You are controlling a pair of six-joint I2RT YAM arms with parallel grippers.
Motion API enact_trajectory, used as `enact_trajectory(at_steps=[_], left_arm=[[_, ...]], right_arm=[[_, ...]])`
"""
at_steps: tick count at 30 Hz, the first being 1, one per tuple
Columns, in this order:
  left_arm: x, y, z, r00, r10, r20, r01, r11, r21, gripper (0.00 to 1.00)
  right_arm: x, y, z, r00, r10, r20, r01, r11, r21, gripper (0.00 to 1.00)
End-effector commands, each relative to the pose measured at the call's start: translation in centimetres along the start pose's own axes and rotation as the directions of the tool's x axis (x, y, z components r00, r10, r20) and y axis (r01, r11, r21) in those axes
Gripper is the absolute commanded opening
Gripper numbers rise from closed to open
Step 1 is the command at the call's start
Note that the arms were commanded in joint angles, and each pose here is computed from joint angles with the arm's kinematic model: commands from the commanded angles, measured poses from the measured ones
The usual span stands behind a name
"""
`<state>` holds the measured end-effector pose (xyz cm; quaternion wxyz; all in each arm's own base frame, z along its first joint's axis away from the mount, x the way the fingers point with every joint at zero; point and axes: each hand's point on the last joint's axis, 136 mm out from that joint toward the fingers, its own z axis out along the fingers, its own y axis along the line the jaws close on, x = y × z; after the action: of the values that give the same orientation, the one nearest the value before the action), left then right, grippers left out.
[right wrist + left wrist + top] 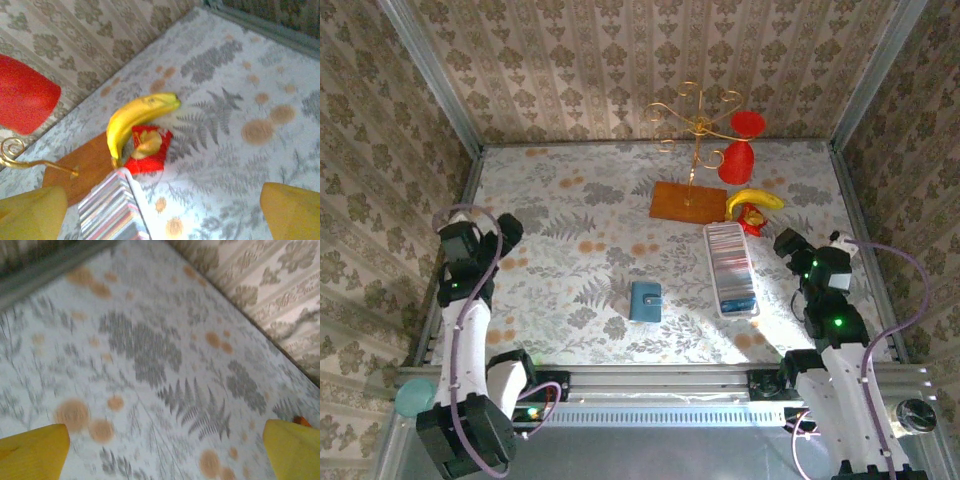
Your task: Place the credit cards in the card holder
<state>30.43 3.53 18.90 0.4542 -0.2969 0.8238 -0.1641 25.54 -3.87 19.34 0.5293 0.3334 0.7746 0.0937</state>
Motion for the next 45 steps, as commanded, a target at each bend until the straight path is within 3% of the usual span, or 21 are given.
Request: enact_trajectory(at_steps=[1, 4, 7, 11, 17, 18, 19, 25, 29, 36, 45], left_arm=[[4.2, -1.7, -1.2, 0.971, -0.090, -0.223, 0.114, 0.989, 0.098, 1.00], [6.2, -2.8, -1.6, 0.950, -0.028, -0.310, 0.063, 0.993, 0.104, 1.00], [9.3, -5.1, -1.6, 0.921, 0.120, -0.371, -0.080, 0.989, 0.120, 1.00], [13.9, -8.9, -1.9, 0.831, 0.321, -0.454, -0.256, 0.946, 0.200, 1.00], [21.5, -11.9, -4.1, 0.657, 0.415, -0.630, -0.219, 0.904, 0.367, 0.92], [22.4, -12.0, -4.5, 0.640, 0.419, -0.643, -0.197, 0.899, 0.390, 0.90], [23.4, -11.9, -4.8, 0.630, 0.415, -0.657, -0.176, 0.900, 0.399, 0.85], [26.9, -10.6, -6.1, 0.608, 0.389, -0.692, -0.103, 0.903, 0.417, 0.68], [27.6, -9.2, -6.4, 0.599, 0.371, -0.710, -0.117, 0.917, 0.381, 0.64], [28.3, -9.0, -6.7, 0.607, 0.356, -0.711, -0.087, 0.918, 0.386, 0.63], [28.3, -9.2, -6.4, 0.623, 0.346, -0.701, -0.069, 0.918, 0.391, 0.59]], right_arm=[[2.0, -0.3, -2.0, 0.987, 0.066, -0.147, -0.062, 0.998, 0.027, 0.98], [3.1, 1.4, -3.0, 0.960, 0.022, -0.279, -0.032, 0.999, -0.028, 0.86], [5.0, 2.8, -3.7, 0.903, 0.004, -0.429, -0.030, 0.998, -0.055, 0.78], [7.3, 5.5, -4.6, 0.842, -0.075, -0.534, 0.022, 0.994, -0.105, 0.73], [12.6, 11.6, -5.9, 0.798, -0.276, -0.536, 0.151, 0.952, -0.266, 0.68], [13.9, 12.5, -6.2, 0.782, -0.302, -0.545, 0.166, 0.944, -0.285, 0.64], [15.4, 13.5, -6.3, 0.764, -0.330, -0.554, 0.183, 0.935, -0.305, 0.54], [23.3, 17.9, -6.1, 0.662, -0.454, -0.597, 0.264, 0.886, -0.381, 0.27], [27.3, 19.0, -4.7, 0.619, -0.464, -0.634, 0.267, 0.883, -0.385, 0.22], [29.5, 19.1, -2.3, 0.618, -0.457, -0.640, 0.310, 0.889, -0.336, 0.09], [30.9, 18.5, -0.4, 0.610, -0.423, -0.670, 0.307, 0.906, -0.292, 0.02]])
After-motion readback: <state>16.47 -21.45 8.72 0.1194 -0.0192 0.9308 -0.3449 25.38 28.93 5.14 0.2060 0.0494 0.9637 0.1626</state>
